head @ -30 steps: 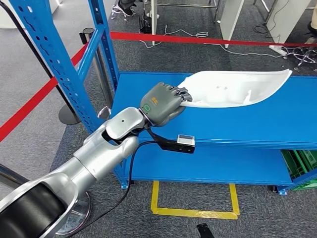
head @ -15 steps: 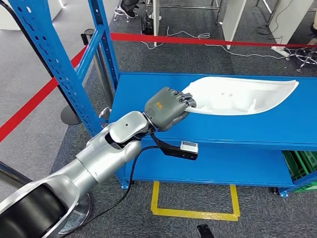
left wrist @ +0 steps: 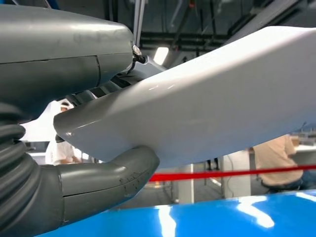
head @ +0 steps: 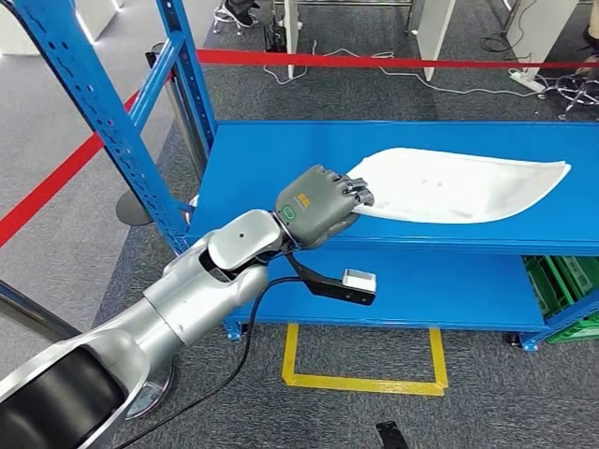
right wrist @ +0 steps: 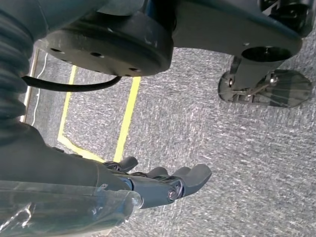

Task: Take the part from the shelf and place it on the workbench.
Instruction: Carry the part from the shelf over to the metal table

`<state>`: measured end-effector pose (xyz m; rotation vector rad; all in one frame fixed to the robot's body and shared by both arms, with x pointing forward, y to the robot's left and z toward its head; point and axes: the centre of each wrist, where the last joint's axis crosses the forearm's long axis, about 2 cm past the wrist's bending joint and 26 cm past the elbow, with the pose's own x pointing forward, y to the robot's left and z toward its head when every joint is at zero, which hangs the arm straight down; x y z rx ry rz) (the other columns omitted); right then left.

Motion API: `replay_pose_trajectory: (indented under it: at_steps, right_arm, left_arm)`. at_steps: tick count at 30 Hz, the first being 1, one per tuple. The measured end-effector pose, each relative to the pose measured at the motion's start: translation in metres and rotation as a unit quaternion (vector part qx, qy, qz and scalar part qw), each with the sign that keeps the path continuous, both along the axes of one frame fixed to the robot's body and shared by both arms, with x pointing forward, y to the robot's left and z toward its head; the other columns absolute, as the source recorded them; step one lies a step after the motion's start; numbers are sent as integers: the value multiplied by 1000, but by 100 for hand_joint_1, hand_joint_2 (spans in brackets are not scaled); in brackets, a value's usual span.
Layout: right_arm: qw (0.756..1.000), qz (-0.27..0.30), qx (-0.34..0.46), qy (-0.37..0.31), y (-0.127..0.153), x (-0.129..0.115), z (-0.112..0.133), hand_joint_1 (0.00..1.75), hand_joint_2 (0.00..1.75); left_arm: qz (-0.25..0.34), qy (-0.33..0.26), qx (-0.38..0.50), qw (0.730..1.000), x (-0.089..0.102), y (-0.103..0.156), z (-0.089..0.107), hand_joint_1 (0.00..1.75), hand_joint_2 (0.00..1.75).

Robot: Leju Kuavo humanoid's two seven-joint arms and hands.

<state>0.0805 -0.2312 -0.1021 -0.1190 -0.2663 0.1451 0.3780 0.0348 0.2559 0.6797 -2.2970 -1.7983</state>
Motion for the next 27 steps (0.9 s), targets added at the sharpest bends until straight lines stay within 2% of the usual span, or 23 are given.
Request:
replay_pose_trajectory:
  at_steps: [27]
  right_arm:
    - [1000, 2, -1, 1, 0, -1, 0, 0, 175]
  left_arm:
    - [7, 16, 11, 1000, 0, 6, -8, 175, 175]
